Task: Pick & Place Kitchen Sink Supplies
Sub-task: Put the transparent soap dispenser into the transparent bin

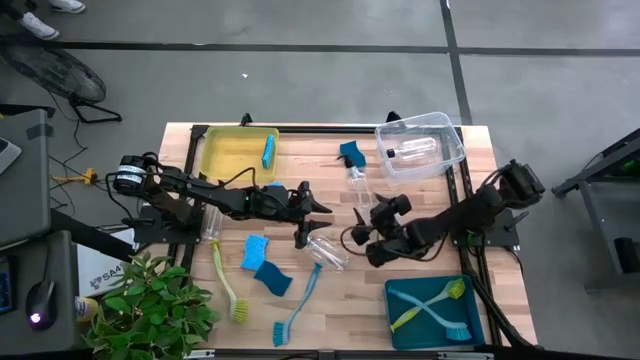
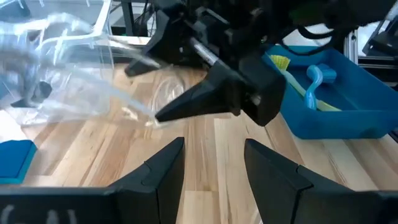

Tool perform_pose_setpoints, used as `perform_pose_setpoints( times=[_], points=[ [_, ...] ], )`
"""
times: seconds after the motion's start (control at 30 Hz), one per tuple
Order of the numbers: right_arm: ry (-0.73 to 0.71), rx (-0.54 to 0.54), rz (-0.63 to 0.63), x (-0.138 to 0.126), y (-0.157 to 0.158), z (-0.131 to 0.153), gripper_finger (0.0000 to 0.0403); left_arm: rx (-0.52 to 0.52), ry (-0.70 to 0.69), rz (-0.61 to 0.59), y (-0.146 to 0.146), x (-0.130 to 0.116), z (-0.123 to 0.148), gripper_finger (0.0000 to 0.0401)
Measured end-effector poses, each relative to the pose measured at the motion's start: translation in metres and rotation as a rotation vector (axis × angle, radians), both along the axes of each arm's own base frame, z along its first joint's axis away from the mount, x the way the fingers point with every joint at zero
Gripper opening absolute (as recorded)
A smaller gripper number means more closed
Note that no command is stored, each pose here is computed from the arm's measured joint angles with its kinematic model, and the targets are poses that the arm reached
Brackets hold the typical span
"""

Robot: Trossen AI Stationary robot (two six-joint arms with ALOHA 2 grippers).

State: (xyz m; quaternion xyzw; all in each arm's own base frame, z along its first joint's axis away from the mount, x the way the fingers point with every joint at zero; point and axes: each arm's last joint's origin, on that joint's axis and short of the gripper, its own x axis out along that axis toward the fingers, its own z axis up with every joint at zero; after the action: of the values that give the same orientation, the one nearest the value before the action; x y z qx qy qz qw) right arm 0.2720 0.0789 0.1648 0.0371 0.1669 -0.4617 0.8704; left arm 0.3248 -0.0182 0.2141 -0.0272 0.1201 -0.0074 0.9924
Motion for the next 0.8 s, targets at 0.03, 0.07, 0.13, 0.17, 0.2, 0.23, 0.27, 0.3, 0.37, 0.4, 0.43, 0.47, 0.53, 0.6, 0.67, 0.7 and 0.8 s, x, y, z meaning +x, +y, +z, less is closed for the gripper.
perform_pose_setpoints(
  times=[0.03, 0.07, 0.13, 0.17, 0.2, 0.23, 0.27, 0.3, 0.37, 0.4, 0.43, 0.47, 0.53, 0.6, 0.67, 0.7, 0.8],
  points=[
    [-0.013, -0.031, -0.007, -0.001, 0.003, 0.001, 0.0341, -0.001, -0.008, 0.0, 0.0, 0.0, 0.001, 0.0163],
    [-0.023, -0.061, -0.013, -0.002, 0.005, 0.002, 0.0341, -0.001, -0.017, 0.0, 0.0, 0.0, 0.002, 0.0163],
    [-0.036, -0.126, -0.022, -0.004, 0.01, 0.004, 0.0341, -0.001, -0.027, 0.0, 0.0, 0.001, 0.003, 0.0163],
    [-0.04, -0.156, -0.026, -0.004, 0.012, 0.006, 0.0341, -0.002, -0.031, 0.0, 0.0, 0.001, 0.003, 0.0163],
    [-0.047, -0.185, -0.031, -0.004, 0.014, 0.007, 0.0341, -0.002, -0.036, 0.0, 0.0, 0.001, 0.003, 0.0163],
    [-0.051, -0.211, -0.037, -0.004, 0.016, 0.008, 0.0341, -0.002, -0.042, 0.0, 0.0, 0.001, 0.004, 0.0163],
    [-0.05, -0.237, -0.041, -0.004, 0.018, 0.01, 0.0341, -0.003, -0.049, 0.0, 0.0, 0.001, 0.005, 0.0163],
    [-0.044, -0.261, -0.042, -0.004, 0.02, 0.011, 0.0341, -0.003, -0.056, 0.0, 0.0, 0.001, 0.005, 0.0163],
    [-0.03, -0.303, -0.045, -0.005, 0.023, 0.013, 0.0341, 0.0, -0.084, 0.001, 0.0, 0.002, 0.008, 0.0163],
    [-0.023, -0.319, -0.045, -0.005, 0.025, 0.014, 0.0341, 0.006, -0.107, -0.001, 0.0, 0.002, 0.01, 0.0163],
    [-0.017, -0.332, -0.044, -0.006, 0.026, 0.014, 0.0341, 0.018, -0.132, 0.0, 0.0, 0.002, 0.013, 0.0163],
    [-0.011, -0.34, -0.041, -0.006, 0.027, 0.014, 0.0341, 0.031, -0.155, 0.0, 0.0, 0.002, 0.015, 0.0163],
    [0.002, -0.351, -0.031, -0.007, 0.03, 0.014, 0.0341, 0.056, -0.203, 0.003, 0.0, 0.003, 0.019, 0.0163],
    [-0.001, -0.351, -0.021, -0.008, 0.032, 0.014, 0.0341, 0.073, -0.244, 0.002, 0.0, 0.003, 0.024, 0.0163],
    [-0.01, -0.352, -0.014, -0.009, 0.036, 0.015, 0.0341, 0.089, -0.276, 0.001, 0.0, 0.003, 0.027, 0.0163],
    [-0.014, -0.351, -0.008, -0.01, 0.038, 0.015, 0.0341, 0.098, -0.289, 0.001, 0.0, 0.003, 0.028, 0.0163],
    [-0.017, -0.352, 0.015, -0.012, 0.044, 0.016, 0.0341, 0.107, -0.322, 0.016, 0.001, 0.003, 0.031, 0.0163]
  ],
)
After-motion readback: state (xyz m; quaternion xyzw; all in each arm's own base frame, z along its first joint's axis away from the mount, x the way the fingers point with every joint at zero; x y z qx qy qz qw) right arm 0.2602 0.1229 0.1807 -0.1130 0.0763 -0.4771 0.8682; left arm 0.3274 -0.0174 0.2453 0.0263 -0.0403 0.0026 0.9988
